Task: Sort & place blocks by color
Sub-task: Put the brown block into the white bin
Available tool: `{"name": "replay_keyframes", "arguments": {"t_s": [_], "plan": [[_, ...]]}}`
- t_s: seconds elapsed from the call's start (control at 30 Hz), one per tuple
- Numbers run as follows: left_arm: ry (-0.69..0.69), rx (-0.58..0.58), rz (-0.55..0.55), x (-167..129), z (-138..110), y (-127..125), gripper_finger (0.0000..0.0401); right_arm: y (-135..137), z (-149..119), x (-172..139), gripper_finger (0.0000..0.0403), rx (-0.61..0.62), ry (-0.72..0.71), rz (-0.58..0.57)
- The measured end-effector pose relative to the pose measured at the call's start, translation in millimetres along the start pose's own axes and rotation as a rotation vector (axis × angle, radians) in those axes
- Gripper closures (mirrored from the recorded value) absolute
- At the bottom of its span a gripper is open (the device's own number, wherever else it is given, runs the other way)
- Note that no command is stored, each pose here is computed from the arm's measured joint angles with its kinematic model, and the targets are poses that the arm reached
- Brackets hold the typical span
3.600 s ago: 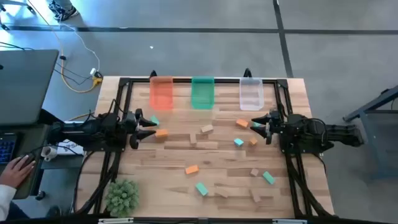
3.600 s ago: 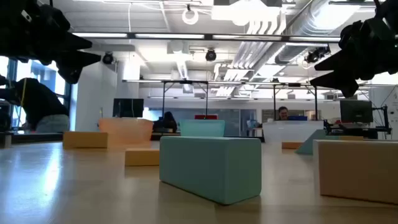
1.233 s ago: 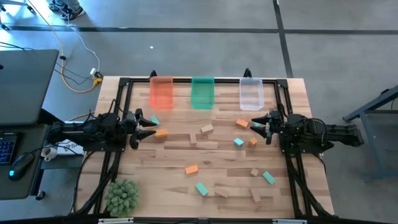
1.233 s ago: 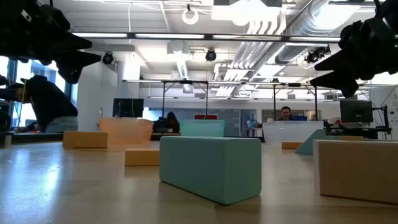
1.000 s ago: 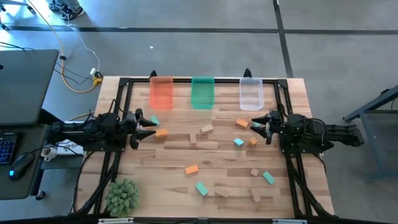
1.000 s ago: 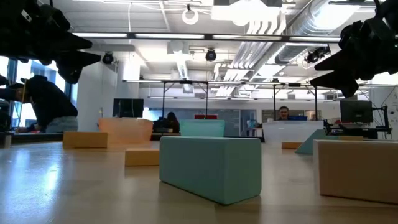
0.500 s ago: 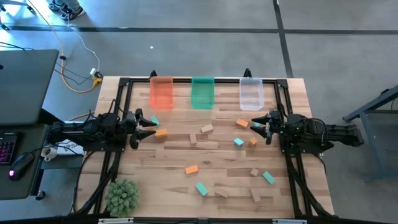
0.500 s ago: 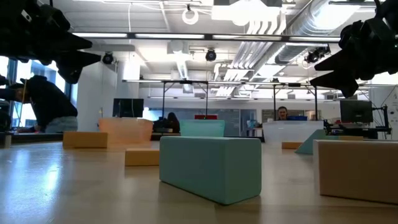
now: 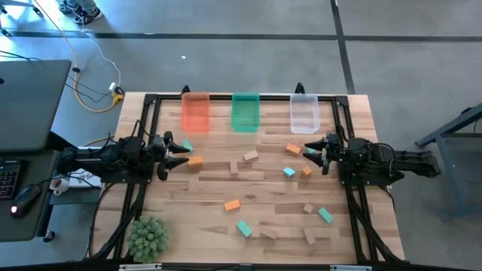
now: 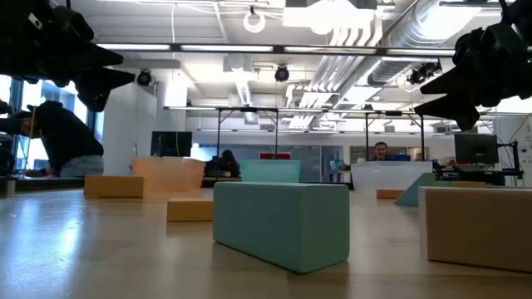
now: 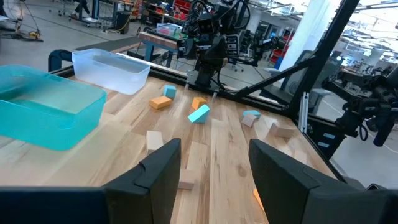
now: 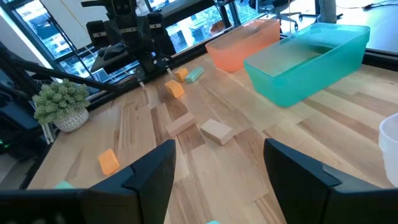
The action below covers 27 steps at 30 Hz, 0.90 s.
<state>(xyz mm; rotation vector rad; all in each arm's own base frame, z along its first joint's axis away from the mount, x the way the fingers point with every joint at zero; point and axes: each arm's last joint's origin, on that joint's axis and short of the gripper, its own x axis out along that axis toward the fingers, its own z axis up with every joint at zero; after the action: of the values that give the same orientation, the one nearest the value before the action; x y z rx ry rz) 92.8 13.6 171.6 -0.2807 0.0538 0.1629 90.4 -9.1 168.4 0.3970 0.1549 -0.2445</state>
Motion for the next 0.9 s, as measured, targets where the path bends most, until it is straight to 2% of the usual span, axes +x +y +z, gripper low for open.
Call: {"name": "replay_keyframes", "arguments": {"t_s": [0.33, 0.7, 0.9], "plan": [[0.0, 0.0, 0.0, 0, 0, 0, 0.0222, 0, 2, 0, 0.0172, 0.013, -0.035, -0.027], [0.0, 0.0, 0.0, 0, 0, 0, 0.0222, 9, 36, -8, 0.0172, 0.248, -0.426, 0.027], [0.0, 0.0, 0.0, 0, 0, 0, 0.0222, 14, 54, -18, 0.0172, 0.161, -0.633, 0.043]]}}
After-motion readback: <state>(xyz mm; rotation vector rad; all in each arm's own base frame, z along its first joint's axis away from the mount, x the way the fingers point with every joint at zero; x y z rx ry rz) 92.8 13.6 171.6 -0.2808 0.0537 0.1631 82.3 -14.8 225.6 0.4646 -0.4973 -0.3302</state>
